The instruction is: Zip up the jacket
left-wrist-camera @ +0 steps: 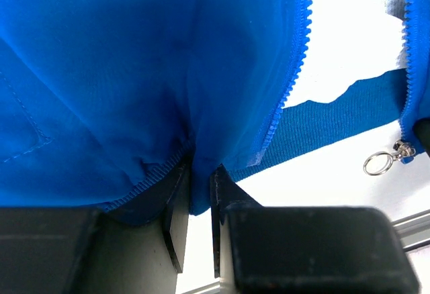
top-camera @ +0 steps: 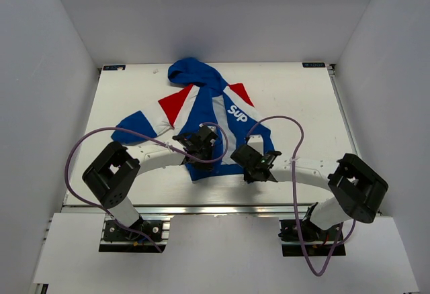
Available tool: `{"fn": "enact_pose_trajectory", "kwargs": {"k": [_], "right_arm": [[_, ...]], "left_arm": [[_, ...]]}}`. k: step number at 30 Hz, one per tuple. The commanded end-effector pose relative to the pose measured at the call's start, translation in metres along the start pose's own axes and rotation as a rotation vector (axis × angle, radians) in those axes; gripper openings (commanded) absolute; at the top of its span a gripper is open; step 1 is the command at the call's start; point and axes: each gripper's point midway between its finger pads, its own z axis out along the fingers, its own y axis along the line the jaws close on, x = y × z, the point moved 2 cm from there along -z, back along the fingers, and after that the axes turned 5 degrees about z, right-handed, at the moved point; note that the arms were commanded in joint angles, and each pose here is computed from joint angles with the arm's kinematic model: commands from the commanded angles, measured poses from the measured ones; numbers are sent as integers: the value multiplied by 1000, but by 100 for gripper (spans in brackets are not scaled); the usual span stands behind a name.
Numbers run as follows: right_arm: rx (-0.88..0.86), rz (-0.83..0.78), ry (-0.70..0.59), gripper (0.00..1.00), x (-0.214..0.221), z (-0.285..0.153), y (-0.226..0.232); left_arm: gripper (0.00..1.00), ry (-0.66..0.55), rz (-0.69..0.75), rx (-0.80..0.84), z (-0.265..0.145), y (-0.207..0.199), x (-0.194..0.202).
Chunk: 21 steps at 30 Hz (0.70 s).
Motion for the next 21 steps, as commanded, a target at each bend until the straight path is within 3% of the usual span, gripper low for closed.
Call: {"fn": "enact_pose_trajectory", "kwargs": {"k": [1,6,9,10,14,21], "right_arm": [[27,-59,143,3,39,1,-22],[-133,-56,58,0,13,-15,3],[-200,-28,16,0,-2,-23,9],[-228,-28,15,0,-4,-25,11],[-317,2,-26,0,-13,-33,13],[-320,23,-38,0,-15,-34,8]], "left_arm": [[27,-75,-4,27,-18,-9,-22],[33,-86,30,91,-28,-17,-25],[55,-93,55,117,-36,-20,-25],[72,-93,67,133,-40,-22,-24],[90,-91,87,165,-47,-26,-25],[89,-43,112,146,-34,-31,-24]]}}
